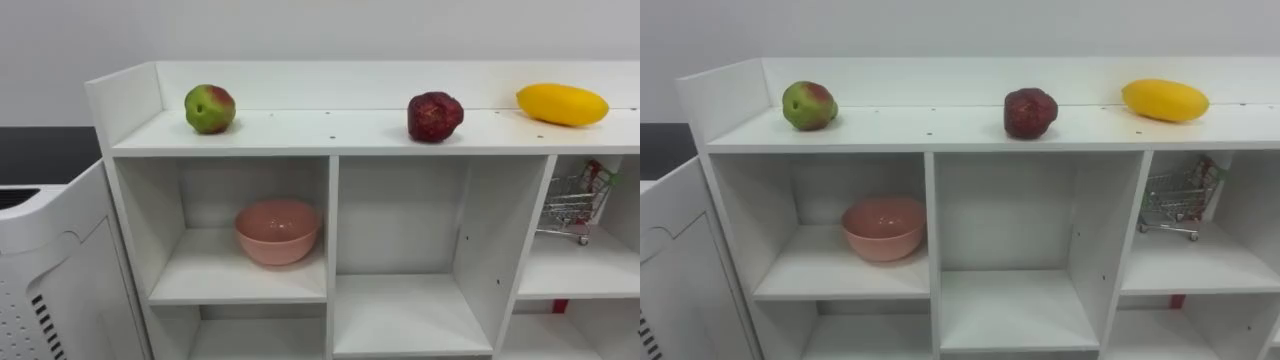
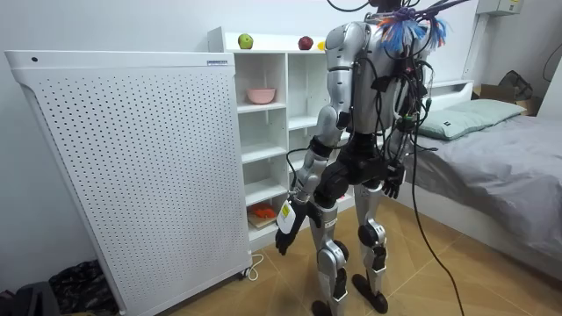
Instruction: Arrange fruit in the closet
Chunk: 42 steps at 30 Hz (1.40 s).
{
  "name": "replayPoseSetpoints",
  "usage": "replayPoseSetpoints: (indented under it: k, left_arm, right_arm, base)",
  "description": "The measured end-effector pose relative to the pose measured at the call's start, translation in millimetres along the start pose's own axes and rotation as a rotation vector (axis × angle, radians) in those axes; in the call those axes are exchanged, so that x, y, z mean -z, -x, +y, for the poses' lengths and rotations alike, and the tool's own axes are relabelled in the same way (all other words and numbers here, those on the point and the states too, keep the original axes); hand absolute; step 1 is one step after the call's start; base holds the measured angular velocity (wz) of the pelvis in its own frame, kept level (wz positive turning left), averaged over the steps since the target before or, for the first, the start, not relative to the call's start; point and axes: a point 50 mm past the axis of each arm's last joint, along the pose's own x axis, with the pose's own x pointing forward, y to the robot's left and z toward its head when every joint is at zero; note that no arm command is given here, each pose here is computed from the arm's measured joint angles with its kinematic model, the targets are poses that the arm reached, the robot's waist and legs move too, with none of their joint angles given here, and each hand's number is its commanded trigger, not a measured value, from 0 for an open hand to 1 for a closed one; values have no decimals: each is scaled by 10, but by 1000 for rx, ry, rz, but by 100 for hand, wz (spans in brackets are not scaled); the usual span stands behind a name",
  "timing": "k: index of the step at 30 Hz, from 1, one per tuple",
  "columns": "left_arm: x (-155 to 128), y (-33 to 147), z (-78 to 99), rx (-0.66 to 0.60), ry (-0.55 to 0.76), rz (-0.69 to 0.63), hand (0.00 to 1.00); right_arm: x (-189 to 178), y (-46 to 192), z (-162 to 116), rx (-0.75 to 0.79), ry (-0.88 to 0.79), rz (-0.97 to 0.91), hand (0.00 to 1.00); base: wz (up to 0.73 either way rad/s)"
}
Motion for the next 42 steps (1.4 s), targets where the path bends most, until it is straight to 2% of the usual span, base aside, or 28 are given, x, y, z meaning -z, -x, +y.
replayPoseSetpoints:
  k: [11, 17, 20, 24, 29, 31, 37, 42]
  left_arm:
    - [-35, 0, -18, 4, -41, -10, 0]
    - [-57, -2, -11, 3, -36, -17, 0]
    - [-120, -1, 35, -13, -13, -46, 0]
    - [-279, -3, 111, -36, -2, -114, 0]
    - [-426, 9, 179, -48, 63, -196, 0]
    - [-455, 13, 170, -46, 62, -211, 0]
    - [-505, 51, 200, -62, 68, -273, 0]
    - [-567, 63, 207, -65, 68, -312, 0]
  right_arm:
    - [-48, -2, 30, 5, 36, -14, 0]
    - [-122, -8, 11, 40, -74, -24, 0]
    - [-282, -13, -33, 76, -149, -61, 0]
    - [-772, 56, -75, 109, -233, -251, 0]
    - [-1431, 342, -90, 145, -270, -567, 0]
    - [-1718, 571, -86, 161, -264, -738, 0]
    - [-2098, 1174, -80, 254, -157, -1115, 0]
    - [-2285, 1570, -38, 270, -153, -1321, 0]
  base:
    - [0]
    - [0]
    - [0]
    - [-4]
    - [-12]
    - [-7]
    - [0]
    - [-2]
